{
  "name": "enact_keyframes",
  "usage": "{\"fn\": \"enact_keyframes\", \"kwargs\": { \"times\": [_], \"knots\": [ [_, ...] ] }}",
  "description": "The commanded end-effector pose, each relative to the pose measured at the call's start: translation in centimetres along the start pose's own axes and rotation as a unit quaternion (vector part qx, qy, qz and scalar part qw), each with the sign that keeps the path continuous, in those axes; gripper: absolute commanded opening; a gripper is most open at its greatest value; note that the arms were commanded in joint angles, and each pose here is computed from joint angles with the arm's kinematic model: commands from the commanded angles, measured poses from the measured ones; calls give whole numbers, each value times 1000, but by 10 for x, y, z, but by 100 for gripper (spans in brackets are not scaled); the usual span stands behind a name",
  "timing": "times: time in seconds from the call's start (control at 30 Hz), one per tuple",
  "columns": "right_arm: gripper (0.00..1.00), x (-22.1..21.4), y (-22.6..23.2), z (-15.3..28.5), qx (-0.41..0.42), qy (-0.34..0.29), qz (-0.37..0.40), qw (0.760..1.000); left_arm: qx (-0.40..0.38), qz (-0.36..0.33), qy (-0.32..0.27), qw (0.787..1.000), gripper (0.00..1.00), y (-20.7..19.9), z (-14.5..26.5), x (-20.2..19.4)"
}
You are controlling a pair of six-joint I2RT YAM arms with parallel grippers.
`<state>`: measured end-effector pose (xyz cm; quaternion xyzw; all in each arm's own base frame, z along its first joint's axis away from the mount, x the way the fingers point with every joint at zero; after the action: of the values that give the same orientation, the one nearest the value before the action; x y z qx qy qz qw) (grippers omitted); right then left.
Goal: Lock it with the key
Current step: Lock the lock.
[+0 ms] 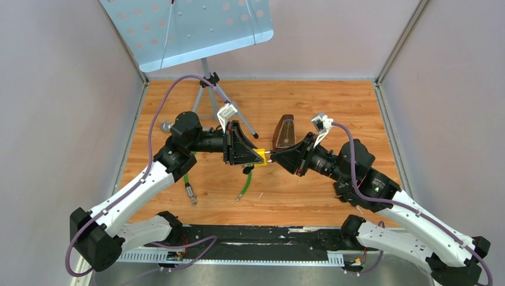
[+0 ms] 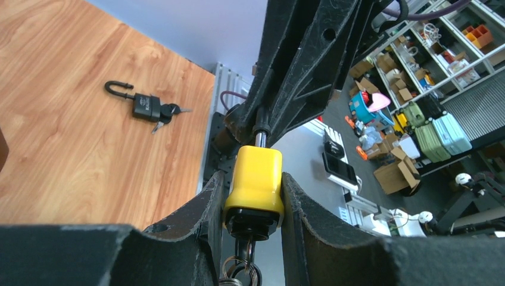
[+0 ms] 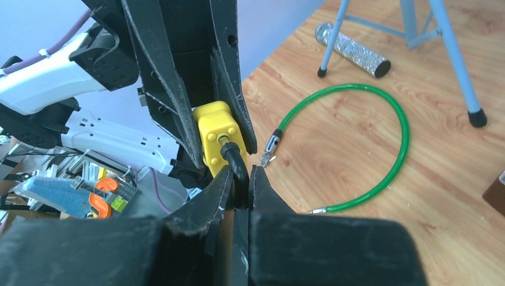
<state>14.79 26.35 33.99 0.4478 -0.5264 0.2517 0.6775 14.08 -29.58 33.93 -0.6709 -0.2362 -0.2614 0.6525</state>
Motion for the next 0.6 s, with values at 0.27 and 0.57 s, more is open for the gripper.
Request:
{"fn": "enact_keyframes", "kwargs": {
  "times": [0.27, 0.57],
  "knots": [
    [55, 19, 1, 17, -9, -32, 6, 999, -41, -92, 17, 995, 0, -34, 7, -1],
    [18, 9, 10, 12, 27, -4, 15, 1000, -40, -98, 23, 994, 0, -34, 8, -4]
  ]
}}
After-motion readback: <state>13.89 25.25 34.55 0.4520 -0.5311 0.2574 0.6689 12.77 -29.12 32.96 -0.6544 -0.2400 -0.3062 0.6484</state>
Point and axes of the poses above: each gripper's point midway between its finger pads, its own z axis back along the fingers, its own y axis along the line the jaws close on, x = y × z, the point moved 1 cm from there along z, back along the fingers, and after that the axes turned 12 degrees about z, right-handed, at the moved point
